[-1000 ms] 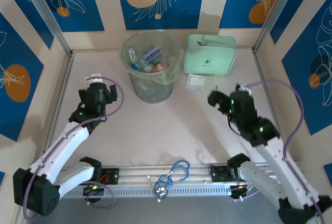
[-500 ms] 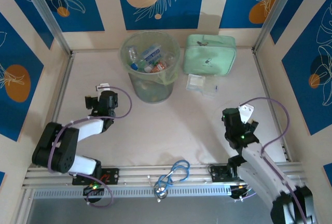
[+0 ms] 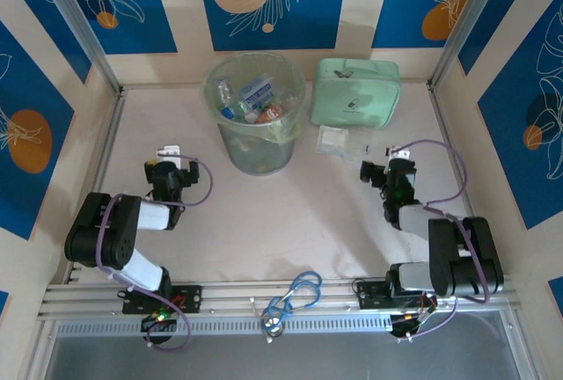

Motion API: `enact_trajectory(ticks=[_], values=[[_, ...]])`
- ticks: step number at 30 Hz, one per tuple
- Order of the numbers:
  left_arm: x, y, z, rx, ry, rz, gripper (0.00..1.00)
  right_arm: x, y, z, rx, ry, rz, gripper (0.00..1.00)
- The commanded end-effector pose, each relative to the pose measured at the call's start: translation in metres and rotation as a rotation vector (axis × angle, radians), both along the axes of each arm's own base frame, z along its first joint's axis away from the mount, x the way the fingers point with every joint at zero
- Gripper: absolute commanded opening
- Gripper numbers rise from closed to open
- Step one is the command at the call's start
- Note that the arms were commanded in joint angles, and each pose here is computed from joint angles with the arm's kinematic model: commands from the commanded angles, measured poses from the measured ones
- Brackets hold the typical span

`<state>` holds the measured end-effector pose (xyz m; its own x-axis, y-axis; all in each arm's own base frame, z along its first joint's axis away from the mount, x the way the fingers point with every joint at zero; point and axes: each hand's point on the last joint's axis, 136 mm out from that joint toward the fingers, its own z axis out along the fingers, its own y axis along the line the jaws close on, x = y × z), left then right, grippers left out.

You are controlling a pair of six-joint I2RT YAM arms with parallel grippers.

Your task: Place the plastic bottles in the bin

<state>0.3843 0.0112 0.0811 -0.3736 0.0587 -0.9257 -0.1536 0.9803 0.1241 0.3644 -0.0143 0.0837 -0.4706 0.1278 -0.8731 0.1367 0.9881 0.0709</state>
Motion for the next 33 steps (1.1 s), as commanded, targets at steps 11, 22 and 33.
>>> enact_trajectory(ticks=[11,22,33], values=[[0.006,-0.008,0.014,-0.039,-0.08,-0.067,1.0,0.032,0.033,0.011,0.044,-0.126,0.172,0.99],[0.012,-0.033,0.011,-0.036,-0.037,-0.211,1.0,0.032,0.033,0.01,0.04,-0.128,0.174,0.99],[0.013,-0.033,0.011,-0.042,-0.036,-0.214,1.0,0.032,0.036,0.011,0.045,-0.13,0.196,0.99]])
